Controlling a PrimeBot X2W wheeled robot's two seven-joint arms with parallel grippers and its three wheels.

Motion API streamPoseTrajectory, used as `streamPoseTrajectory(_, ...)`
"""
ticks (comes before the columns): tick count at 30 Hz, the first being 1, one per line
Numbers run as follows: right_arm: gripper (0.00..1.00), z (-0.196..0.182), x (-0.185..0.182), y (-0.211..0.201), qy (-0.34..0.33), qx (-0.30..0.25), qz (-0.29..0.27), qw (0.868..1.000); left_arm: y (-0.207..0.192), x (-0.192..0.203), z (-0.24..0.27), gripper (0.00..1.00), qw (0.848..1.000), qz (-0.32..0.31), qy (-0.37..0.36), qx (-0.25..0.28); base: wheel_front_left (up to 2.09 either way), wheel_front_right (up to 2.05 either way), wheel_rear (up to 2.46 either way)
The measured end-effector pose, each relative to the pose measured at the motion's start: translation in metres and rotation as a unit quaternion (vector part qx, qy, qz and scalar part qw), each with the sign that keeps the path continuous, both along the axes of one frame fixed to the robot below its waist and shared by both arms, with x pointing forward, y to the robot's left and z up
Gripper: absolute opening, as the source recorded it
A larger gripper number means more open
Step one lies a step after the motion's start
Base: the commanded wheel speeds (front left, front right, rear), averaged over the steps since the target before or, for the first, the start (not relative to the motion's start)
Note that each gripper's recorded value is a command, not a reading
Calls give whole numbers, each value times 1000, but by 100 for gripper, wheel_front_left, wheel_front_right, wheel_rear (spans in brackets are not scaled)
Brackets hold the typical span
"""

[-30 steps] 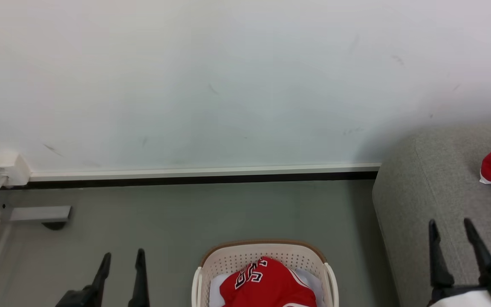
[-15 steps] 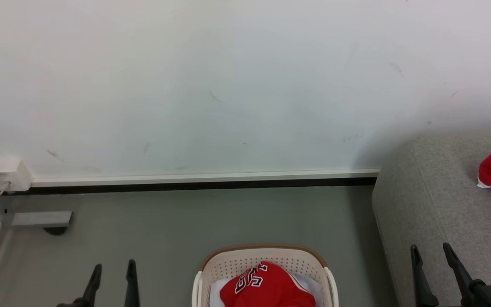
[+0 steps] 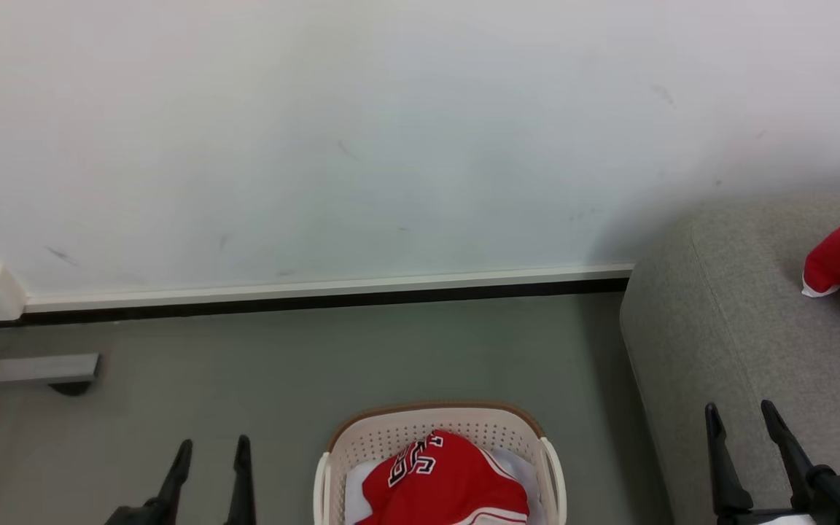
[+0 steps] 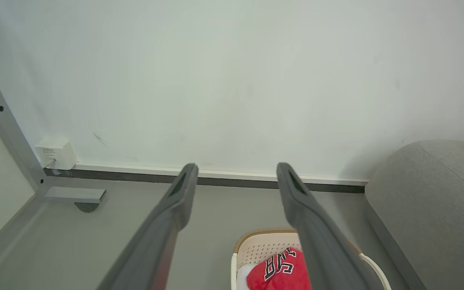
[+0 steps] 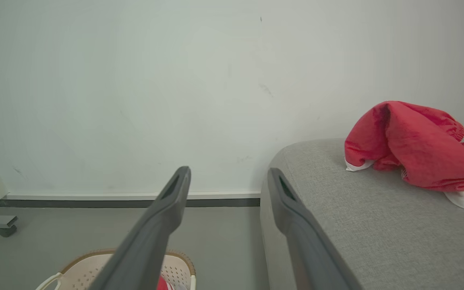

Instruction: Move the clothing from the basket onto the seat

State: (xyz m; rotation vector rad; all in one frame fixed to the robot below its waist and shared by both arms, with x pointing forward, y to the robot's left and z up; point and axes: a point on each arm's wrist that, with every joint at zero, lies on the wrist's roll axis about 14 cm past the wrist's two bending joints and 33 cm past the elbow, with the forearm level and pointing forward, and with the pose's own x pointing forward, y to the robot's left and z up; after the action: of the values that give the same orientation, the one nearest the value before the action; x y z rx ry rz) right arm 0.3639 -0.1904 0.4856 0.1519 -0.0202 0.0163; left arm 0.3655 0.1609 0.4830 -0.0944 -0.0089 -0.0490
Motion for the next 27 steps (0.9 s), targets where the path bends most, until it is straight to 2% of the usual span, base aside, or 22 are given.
streamPoseTrajectory(6,100,-1,16,-14,1,-6,-19,1000,-32,30,-4,100,999,-49,2,0,0,0,0)
streamPoseTrajectory(16,100,-6,83,-32,-12,-19,-40,999,-91,113,-30,100,989,-147,5,15,0,0,0)
streamPoseTrajectory(23,100,-32,123,-45,-5,-30,-54,998,-122,147,-90,100,978,-199,51,37,0,0,0)
streamPoseTrajectory(27,100,-62,145,-51,10,-36,-63,997,-151,151,-152,100,958,-257,108,73,0,0,0)
